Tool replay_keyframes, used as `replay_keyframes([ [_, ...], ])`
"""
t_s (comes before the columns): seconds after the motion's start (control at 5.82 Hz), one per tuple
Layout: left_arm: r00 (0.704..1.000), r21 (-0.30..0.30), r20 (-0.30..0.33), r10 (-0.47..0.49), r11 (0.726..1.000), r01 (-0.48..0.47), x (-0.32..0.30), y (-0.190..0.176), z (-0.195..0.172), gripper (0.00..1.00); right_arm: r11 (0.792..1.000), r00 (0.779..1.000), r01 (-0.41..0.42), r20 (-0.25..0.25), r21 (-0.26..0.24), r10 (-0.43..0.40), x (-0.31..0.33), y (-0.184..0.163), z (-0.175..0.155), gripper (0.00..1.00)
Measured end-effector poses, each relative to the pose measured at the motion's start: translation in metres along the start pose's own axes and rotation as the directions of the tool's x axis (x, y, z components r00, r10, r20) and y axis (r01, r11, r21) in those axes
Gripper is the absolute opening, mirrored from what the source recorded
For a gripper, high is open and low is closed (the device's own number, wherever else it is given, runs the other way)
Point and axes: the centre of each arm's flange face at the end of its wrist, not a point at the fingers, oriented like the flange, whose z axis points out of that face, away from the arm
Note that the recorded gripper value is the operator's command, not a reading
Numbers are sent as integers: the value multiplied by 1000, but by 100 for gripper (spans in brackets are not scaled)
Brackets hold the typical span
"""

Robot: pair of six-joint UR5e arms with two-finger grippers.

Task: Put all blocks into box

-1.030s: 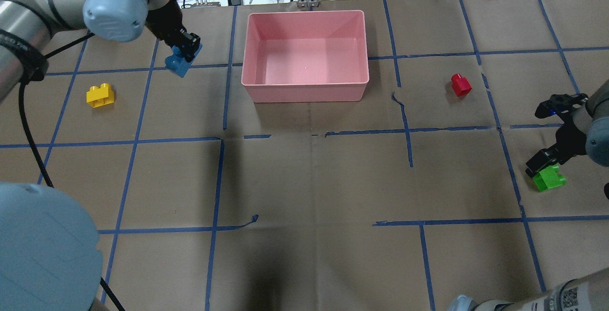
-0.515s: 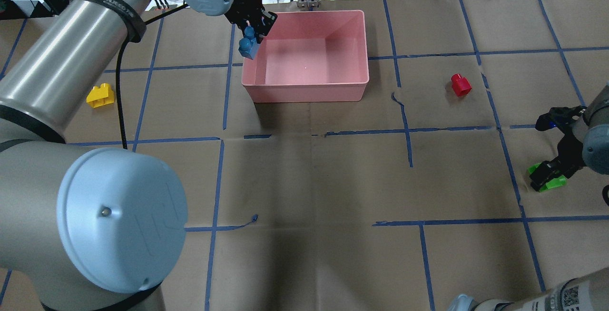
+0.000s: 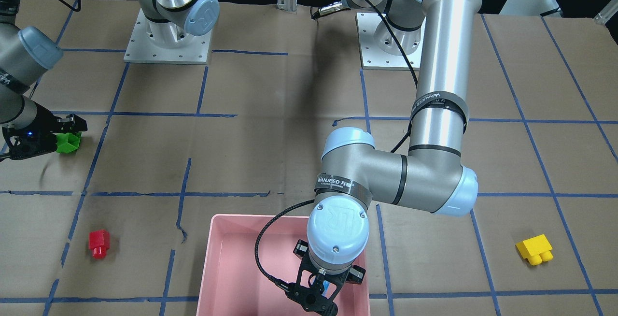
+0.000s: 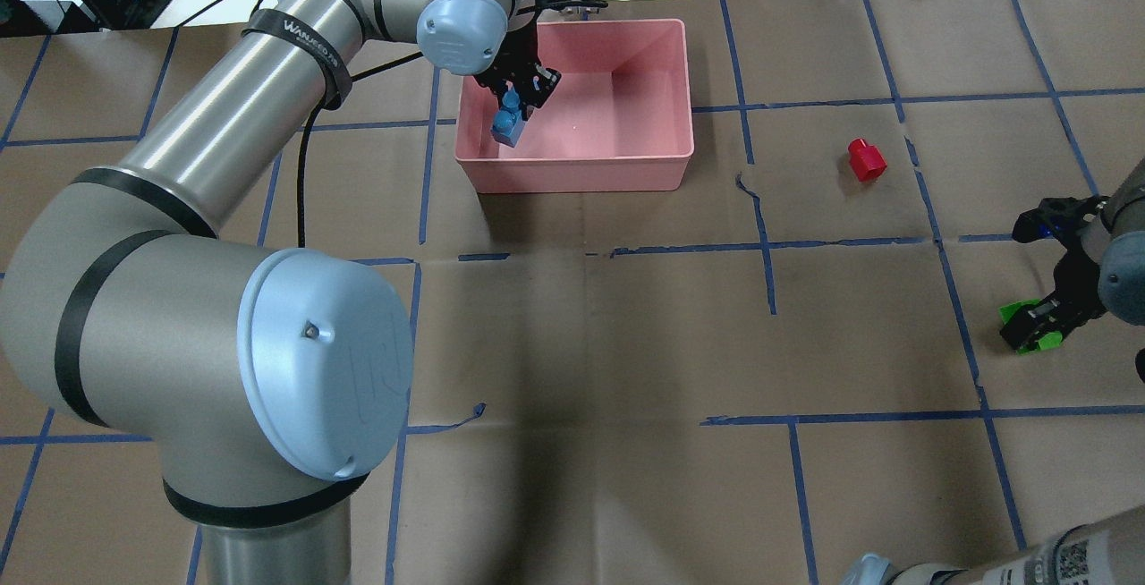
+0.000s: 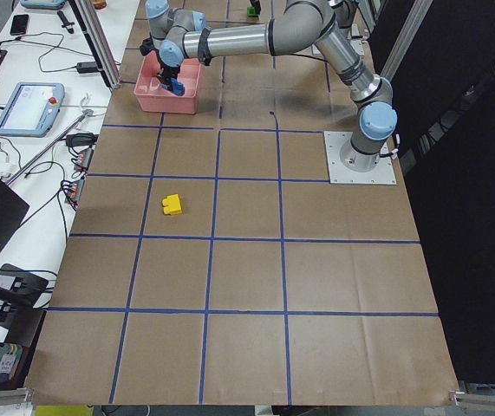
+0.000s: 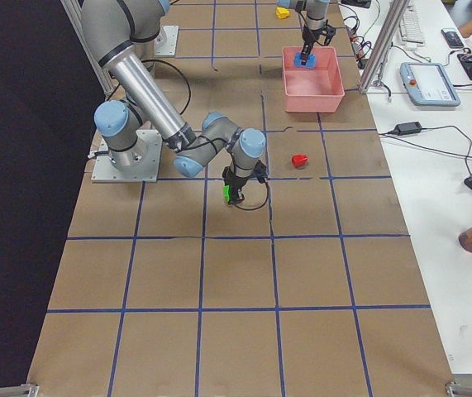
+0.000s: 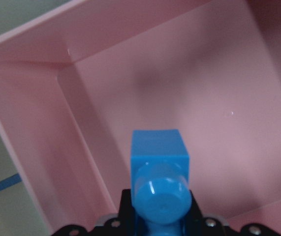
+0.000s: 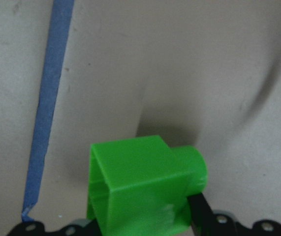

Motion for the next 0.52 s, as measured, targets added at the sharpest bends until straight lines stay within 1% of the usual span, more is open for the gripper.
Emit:
replay_keyframes([
  [0.17, 1000, -3, -2, 5, 1000, -5, 0, -1, 4, 100, 1000, 1000, -2, -9, 15, 2, 4, -2, -6, 20],
  [0.34, 1000, 7, 0, 4, 1000, -4, -2, 0, -4, 100, 1000, 1000, -5, -25, 30, 6, 10, -6, -17, 9],
  [0.52, 1000, 29, 8, -9, 1000, 9, -11, 7, -30, 100, 999, 999, -8, -45, 46, 10, 18, -9, -29, 5],
])
